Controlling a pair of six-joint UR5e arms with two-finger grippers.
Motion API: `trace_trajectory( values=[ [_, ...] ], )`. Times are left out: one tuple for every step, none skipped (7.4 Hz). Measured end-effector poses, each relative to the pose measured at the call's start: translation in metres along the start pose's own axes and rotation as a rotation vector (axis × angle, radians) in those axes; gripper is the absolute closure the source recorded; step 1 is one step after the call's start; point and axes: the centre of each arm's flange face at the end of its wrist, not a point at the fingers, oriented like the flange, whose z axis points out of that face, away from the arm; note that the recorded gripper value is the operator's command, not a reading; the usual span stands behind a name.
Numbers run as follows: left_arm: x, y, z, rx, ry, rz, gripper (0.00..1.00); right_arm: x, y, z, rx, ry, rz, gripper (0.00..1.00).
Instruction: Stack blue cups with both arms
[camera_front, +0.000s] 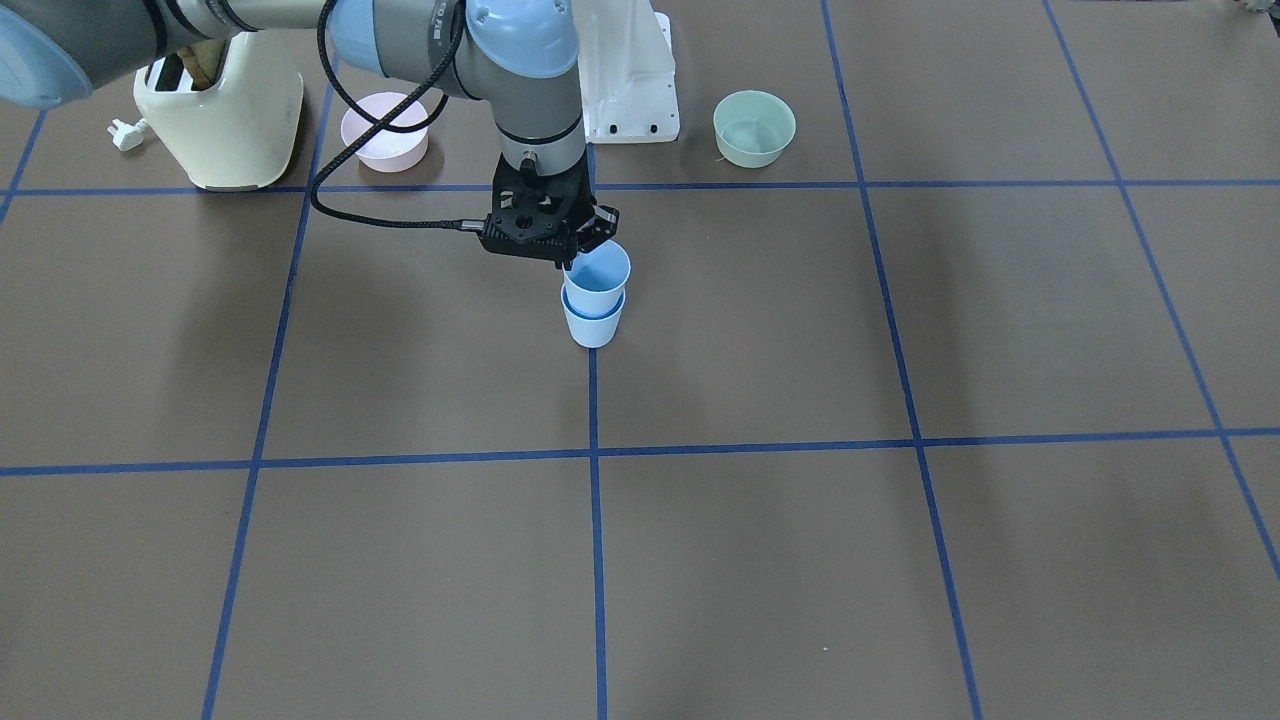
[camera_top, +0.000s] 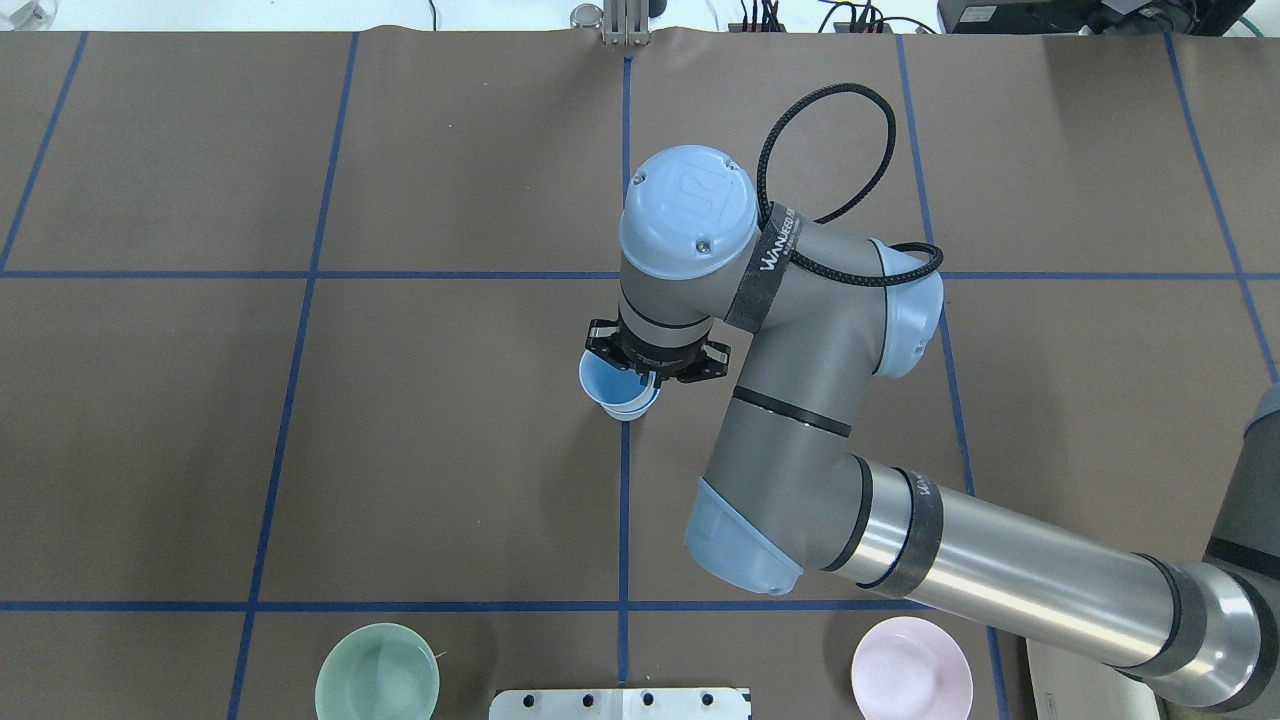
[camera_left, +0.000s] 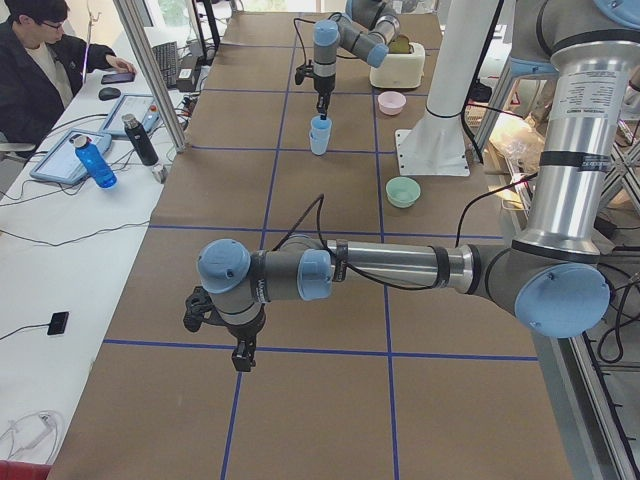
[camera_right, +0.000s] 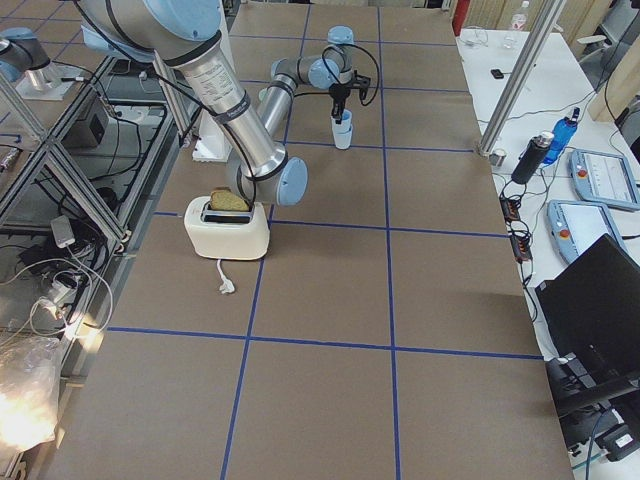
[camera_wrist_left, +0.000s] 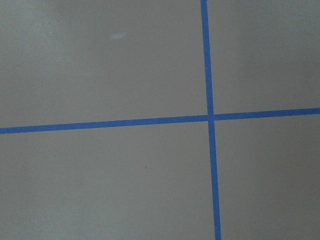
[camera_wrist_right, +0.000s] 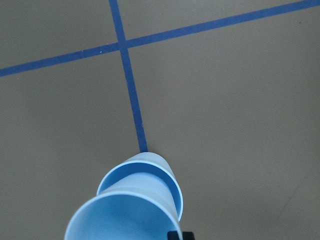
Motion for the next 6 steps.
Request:
trace_trajectory(
  values=[
    [0.000,0.000,0.000,0.000,0.000,0.000,0.02,0.000,-0.003,0.004,0.009,-0.008,-0.003,0.00],
    [0.000,0.000,0.000,-0.001,0.000,-0.001,0.02,0.002,-0.012,0.000,0.024,-0.018,-0.001,0.00],
    [-0.001,0.001,0.001,-0.002,0.000,-0.003,0.02,0.008,-0.034,-0.013,0.046,-0.029,0.002,0.00],
    [-0.001,0.001,0.001,-0.002,0.000,-0.004,0.02,0.026,-0.069,-0.029,0.061,-0.033,-0.003,0.00],
    [-0.001,0.002,0.001,-0.003,0.001,-0.006,0.02,0.065,-0.119,-0.047,0.063,-0.026,-0.028,0.00],
    [-0.002,0.003,0.002,-0.008,0.001,-0.011,0.02,0.128,-0.177,-0.066,0.061,-0.008,-0.080,0.00]
  ],
)
